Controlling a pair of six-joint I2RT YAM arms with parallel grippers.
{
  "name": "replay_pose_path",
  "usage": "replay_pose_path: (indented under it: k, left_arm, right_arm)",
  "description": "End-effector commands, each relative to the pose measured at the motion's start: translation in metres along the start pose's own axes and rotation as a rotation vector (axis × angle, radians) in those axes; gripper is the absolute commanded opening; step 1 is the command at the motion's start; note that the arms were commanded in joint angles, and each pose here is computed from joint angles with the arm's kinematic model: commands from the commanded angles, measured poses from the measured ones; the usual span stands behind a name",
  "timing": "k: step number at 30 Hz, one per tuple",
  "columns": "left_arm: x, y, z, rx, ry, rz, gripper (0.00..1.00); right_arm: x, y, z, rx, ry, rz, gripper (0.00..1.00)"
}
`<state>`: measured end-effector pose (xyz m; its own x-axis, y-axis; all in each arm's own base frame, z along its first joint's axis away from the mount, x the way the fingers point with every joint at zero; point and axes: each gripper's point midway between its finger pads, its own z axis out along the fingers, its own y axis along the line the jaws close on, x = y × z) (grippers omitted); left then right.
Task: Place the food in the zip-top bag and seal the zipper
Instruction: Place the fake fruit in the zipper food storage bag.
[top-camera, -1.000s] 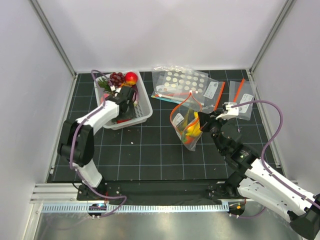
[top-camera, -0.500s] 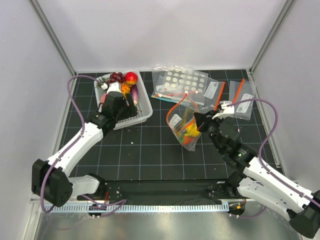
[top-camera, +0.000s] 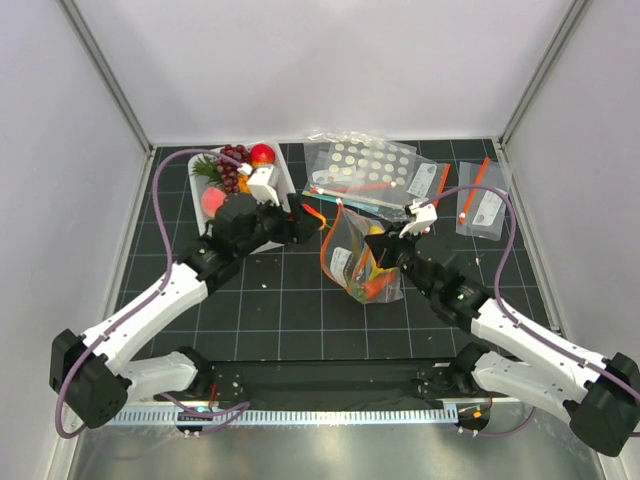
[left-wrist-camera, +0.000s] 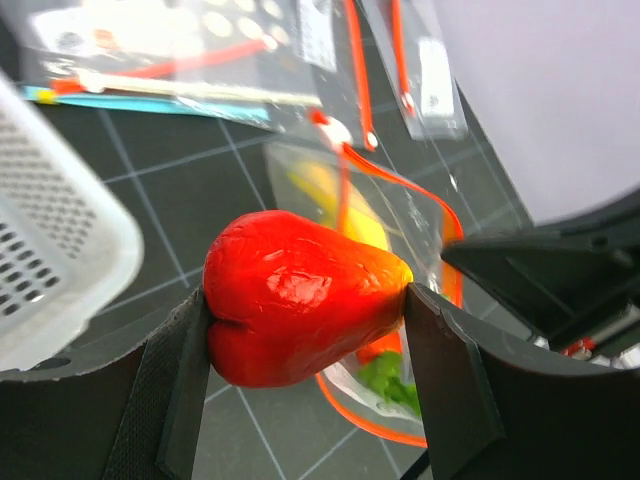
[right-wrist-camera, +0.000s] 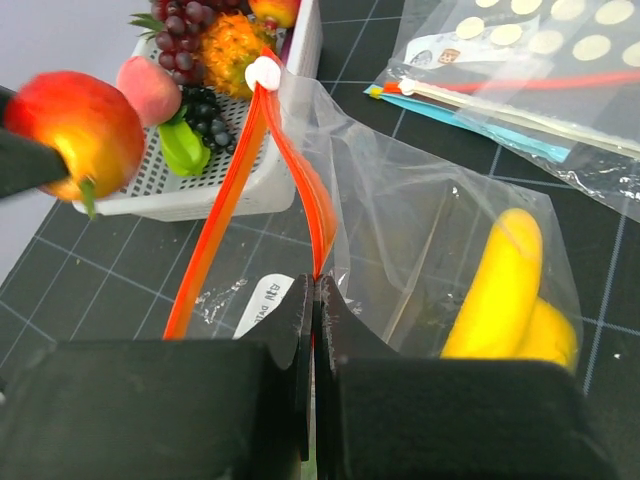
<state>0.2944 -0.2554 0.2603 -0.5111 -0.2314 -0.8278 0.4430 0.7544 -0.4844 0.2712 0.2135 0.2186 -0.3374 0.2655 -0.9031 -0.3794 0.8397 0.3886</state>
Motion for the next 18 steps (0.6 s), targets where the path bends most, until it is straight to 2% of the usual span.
replay_pose_path:
  k: [1, 5, 14, 17, 18]
  left_arm:
    - [-0.001, -0.037, 0.009, 0.127, -0.011, 0.096, 0.50]
    - [0.016, -0.061, 0.020, 0.132, 0.020, 0.183, 0.50]
    - [0.045, -0.061, 0.047, 0.035, 0.101, 0.291, 0.52]
    - [0.049, -0.052, 0.054, -0.018, 0.126, 0.302, 0.58]
    - [0.051, -0.049, 0.055, -0.034, 0.138, 0.304, 0.64]
  right_arm:
    - [-0.038, 0.026, -0.005, -0.095, -0.104, 0.020, 0.01]
    - [-0.040, 0.030, -0.007, -0.117, -0.111, 0.024, 0.01]
    - [-0.045, 0.039, -0.015, -0.176, -0.132, 0.028, 0.01]
    - [-0.048, 0.037, -0.018, -0.166, -0.146, 0.031, 0.01]
    - [-0.048, 0.035, -0.019, -0.161, -0.150, 0.031, 0.01]
